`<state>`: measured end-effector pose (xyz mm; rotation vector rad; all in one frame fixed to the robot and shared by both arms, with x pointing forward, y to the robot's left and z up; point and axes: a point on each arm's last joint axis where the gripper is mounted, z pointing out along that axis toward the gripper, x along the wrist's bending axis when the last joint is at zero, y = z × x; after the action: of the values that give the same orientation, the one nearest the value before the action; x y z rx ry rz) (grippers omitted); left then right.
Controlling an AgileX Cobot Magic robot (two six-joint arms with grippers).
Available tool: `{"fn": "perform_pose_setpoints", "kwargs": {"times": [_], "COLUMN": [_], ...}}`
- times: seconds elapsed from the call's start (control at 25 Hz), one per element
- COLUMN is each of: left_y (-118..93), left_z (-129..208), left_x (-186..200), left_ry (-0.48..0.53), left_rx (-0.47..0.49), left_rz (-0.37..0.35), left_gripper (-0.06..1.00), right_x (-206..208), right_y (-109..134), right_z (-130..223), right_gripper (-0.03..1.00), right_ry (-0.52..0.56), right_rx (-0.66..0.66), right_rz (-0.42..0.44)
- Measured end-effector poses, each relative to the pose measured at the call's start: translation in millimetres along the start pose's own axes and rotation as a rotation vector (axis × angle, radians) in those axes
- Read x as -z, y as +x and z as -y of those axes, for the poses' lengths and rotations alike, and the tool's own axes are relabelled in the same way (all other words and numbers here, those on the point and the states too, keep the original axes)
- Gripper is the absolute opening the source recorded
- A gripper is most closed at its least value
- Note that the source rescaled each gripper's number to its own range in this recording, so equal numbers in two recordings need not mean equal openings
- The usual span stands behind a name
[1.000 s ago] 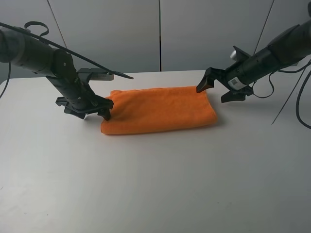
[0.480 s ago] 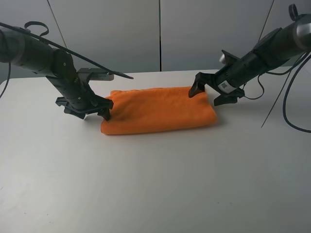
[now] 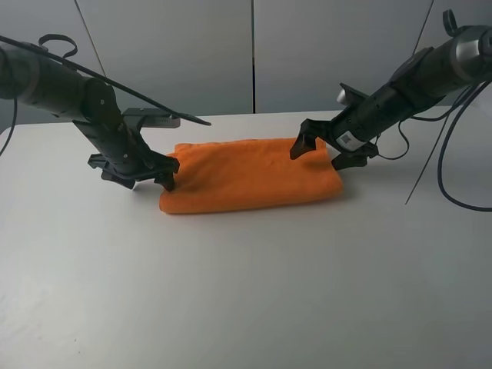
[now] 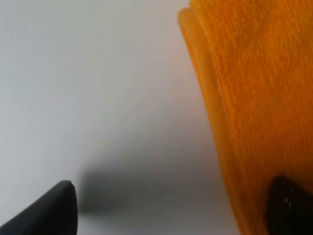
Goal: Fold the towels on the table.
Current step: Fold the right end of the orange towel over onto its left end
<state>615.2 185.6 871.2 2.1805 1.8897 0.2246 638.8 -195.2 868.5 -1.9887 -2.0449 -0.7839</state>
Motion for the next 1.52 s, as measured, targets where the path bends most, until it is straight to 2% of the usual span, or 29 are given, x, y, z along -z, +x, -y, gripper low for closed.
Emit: {"fn": "perform_pose_setpoints", "kwargs": {"times": [0.4,0.8,0.88,0.92,1.08,1.12,1.32,1.52], "left_y": [0,0,0,0,1,1,2,3], "left_z": [0,0,1,1,1,1,2,5], "left_x": [0,0,0,0,0,0,0,1], "left_ry": [0.000,0.003,0.006,0.008,0.017,0.016,0.022,0.065], "left_rx": [0.000,0.000,0.000,0.000,-0.007,-0.010,-0.030,-0.050], "left_rz": [0.000,-0.001,-0.001,-0.001,-0.006,-0.008,-0.020,-0.029], "left_gripper": [1.00,1.00,1.00,1.00,1.00,1.00,1.00,1.00], "right_x": [-9,-14,-14,-14,-14,-14,-13,-11], "right_y": [20,30,29,29,28,28,30,35], "right_z": [5,8,8,8,10,11,13,19], "right_gripper": [1.00,1.00,0.90,0.78,0.08,0.05,0.05,0.05], "right_ry": [0.026,0.032,0.034,0.038,0.060,0.063,0.088,0.164], "right_rx": [0.004,0.026,0.031,0.042,0.072,0.072,0.065,0.015], "right_rz": [-0.082,-0.109,-0.106,-0.100,-0.089,-0.091,-0.111,-0.168]}}
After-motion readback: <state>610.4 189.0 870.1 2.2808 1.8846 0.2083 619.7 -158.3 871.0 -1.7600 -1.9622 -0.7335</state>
